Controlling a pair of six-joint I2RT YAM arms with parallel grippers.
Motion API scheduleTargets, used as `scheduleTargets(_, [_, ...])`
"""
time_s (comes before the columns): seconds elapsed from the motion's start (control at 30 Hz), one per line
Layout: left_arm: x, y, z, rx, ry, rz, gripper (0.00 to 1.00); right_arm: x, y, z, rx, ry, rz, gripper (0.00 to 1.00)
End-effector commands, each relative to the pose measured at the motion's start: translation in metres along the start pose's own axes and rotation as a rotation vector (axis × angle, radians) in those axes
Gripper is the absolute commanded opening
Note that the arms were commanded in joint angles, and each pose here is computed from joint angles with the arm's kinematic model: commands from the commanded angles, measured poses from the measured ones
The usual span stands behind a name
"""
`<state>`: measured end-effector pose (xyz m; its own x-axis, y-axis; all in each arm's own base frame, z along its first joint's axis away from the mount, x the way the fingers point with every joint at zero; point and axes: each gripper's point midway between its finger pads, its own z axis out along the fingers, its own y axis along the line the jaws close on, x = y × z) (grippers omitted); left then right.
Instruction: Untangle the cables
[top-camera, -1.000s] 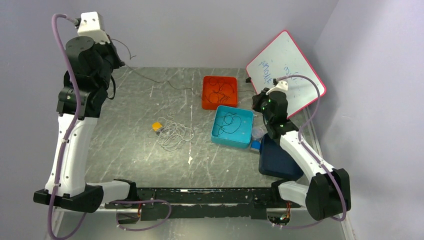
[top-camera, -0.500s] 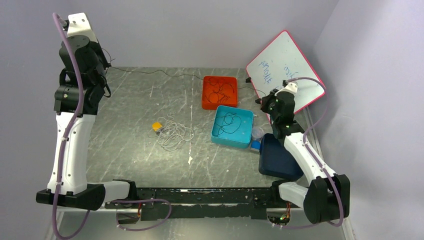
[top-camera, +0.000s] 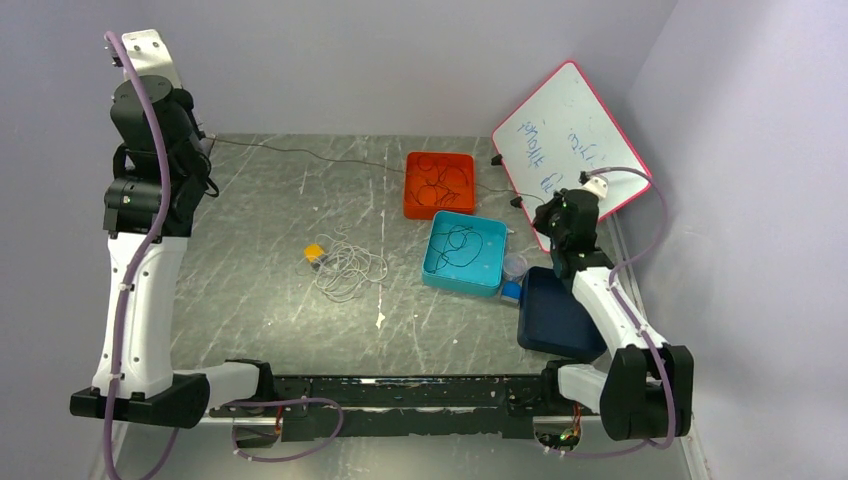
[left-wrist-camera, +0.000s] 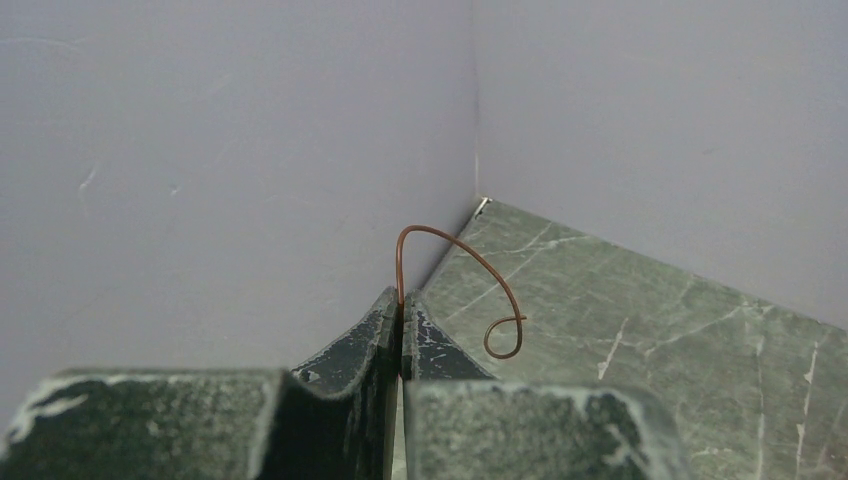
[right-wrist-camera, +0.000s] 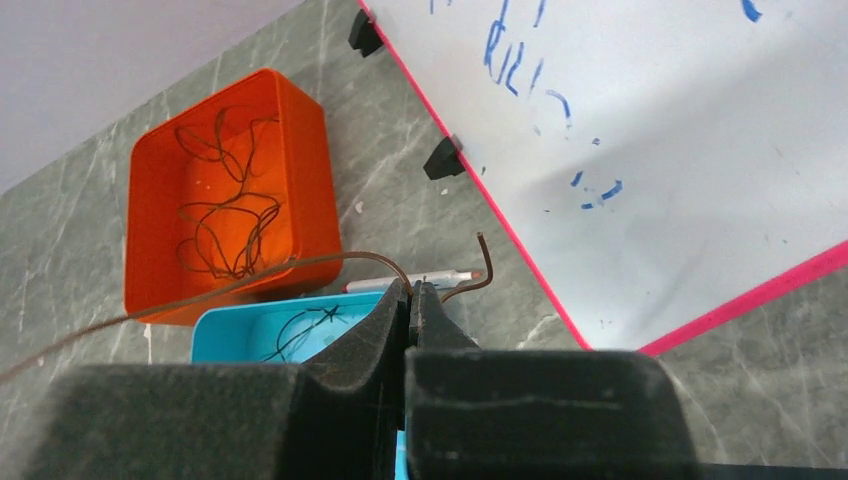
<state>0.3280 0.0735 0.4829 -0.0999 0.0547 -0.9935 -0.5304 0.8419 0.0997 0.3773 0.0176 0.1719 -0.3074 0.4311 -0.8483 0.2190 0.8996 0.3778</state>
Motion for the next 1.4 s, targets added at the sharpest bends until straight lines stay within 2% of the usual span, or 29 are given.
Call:
scheduleTargets(0.0, [-0.012,0.022,-0.003,-0.084,-0.043,0.006,0.07,0.004,-0.014,0.001,0.027,0.009,0.023,0.00])
scheduleTargets(0.83, [-0.022,0.041,-0.009,-0.167,-0.082,0.035,0.07,0.005,-0.049,-0.003,0.113,-0.011,0.088,0.00])
scheduleTargets(1.13, [-0.017,0.031,0.001,-0.151,-0.061,0.055,0.07,-0.005,-0.054,-0.008,0.138,-0.047,0.094,0.00])
scheduleTargets(1.37, [-0.008,0.015,0.015,-0.124,-0.015,0.075,0.07,-0.012,-0.063,-0.015,0.147,-0.086,0.175,0.00])
